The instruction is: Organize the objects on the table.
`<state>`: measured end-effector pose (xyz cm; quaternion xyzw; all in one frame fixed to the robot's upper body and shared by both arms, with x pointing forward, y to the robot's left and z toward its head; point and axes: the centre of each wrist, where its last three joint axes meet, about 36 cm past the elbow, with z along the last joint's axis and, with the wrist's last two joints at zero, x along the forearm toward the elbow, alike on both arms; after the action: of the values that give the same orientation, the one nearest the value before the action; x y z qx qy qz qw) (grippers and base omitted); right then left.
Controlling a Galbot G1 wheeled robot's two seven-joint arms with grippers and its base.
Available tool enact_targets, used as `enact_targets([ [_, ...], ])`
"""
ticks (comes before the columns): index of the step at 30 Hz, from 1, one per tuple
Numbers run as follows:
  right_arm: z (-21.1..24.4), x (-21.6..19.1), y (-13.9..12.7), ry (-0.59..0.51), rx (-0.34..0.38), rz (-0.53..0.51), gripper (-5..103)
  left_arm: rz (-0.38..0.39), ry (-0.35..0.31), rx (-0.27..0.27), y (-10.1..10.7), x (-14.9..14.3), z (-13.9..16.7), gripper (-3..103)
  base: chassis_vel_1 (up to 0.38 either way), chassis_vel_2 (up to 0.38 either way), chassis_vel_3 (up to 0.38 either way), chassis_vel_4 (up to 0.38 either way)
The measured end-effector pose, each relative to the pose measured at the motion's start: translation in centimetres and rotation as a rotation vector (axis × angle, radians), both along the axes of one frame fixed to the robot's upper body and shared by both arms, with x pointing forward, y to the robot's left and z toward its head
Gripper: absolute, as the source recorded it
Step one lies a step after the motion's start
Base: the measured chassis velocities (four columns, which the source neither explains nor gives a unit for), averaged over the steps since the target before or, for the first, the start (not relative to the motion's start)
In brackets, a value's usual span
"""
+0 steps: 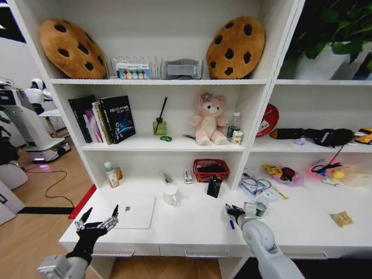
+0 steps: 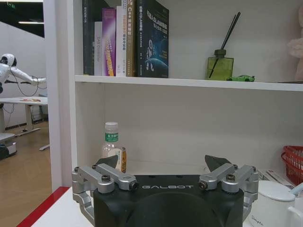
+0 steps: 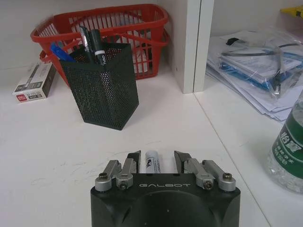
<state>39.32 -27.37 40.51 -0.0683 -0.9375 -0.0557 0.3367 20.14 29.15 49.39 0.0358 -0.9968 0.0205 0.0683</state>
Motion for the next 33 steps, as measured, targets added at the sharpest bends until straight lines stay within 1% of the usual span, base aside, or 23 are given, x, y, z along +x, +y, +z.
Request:
enact_targets([
  [1, -0.4, 0.2, 0.1, 0.004, 0.003, 0.002, 45, 0.0, 0.0, 0.0, 0.0, 0.0, 0.0, 100, 0.0, 0.0, 0.0, 0.0],
  [2, -0.4, 0.2, 0.1, 0.004, 0.003, 0.002, 45, 0.0, 0.0, 0.0, 0.0, 0.0, 0.0, 100, 0.0, 0.0, 0.0, 0.0],
  [3, -0.7, 0.3, 0.2, 0.005, 0.008, 0.005, 49, 0.0, 0.0, 0.0, 0.0, 0.0, 0.0, 100, 0.0, 0.0, 0.0, 0.0],
  [5, -0.9, 0.4, 0.3, 0.005, 0.013, 0.009, 50, 0.0, 0.0, 0.0, 0.0, 0.0, 0.0, 100, 0.0, 0.0, 0.0, 0.0],
  [7, -1.3, 0.6, 0.5, 0.001, 0.017, 0.018, 46, 0.0, 0.0, 0.0, 0.0, 0.0, 0.0, 100, 0.0, 0.0, 0.0, 0.0],
  [12, -1.6, 0.7, 0.7, 0.003, 0.02, 0.019, 44, 0.0, 0.0, 0.0, 0.0, 0.0, 0.0, 100, 0.0, 0.0, 0.0, 0.0],
  [13, -1.7, 0.6, 0.7, 0.006, 0.02, 0.02, 38, 0.0, 0.0, 0.0, 0.0, 0.0, 0.0, 100, 0.0, 0.0, 0.0, 0.0],
  [18, -1.8, 0.4, 0.7, 0.015, 0.012, 0.025, 36, 0.0, 0.0, 0.0, 0.0, 0.0, 0.0, 100, 0.0, 0.0, 0.0, 0.0],
  [20, -1.7, 0.4, 0.5, 0.022, 0.005, 0.032, 25, 0.0, 0.0, 0.0, 0.0, 0.0, 0.0, 100, 0.0, 0.0, 0.0, 0.0],
  [21, -1.7, 0.4, 0.5, 0.022, 0.005, 0.032, 25, 0.0, 0.0, 0.0, 0.0, 0.0, 0.0, 100, 0.0, 0.0, 0.0, 0.0],
  [23, -1.5, 0.4, 0.3, 0.025, -0.001, 0.044, 15, 0.0, 0.0, 0.0, 0.0, 0.0, 0.0, 100, 0.0, 0.0, 0.0, 0.0],
  [25, -1.5, 0.4, 0.3, 0.024, -0.001, 0.048, 13, 0.0, 0.0, 0.0, 0.0, 0.0, 0.0, 100, 0.0, 0.0, 0.0, 0.0],
  [29, -1.2, 0.6, 0.1, -0.01, 0.015, 0.061, 12, 0.0, 0.0, 0.0, 0.0, 0.0, 0.0, 100, 0.0, 0.0, 0.0, 0.0],
  [31, -0.5, 0.7, 0.1, -0.094, 0.026, 0.075, 12, 0.0, 0.0, 0.0, 0.0, 0.0, 0.0, 100, 0.0, 0.0, 0.0, 0.0],
  [32, -0.5, 0.7, 0.1, -0.094, 0.026, 0.075, 12, 0.0, 0.0, 0.0, 0.0, 0.0, 0.0, 100, 0.0, 0.0, 0.0, 0.0],
  [33, 0.0, 0.7, 0.2, -0.143, 0.029, 0.087, 12, 0.0, 0.0, 0.0, 0.0, 0.0, 0.0, 100, 0.0, 0.0, 0.0, 0.0],
])
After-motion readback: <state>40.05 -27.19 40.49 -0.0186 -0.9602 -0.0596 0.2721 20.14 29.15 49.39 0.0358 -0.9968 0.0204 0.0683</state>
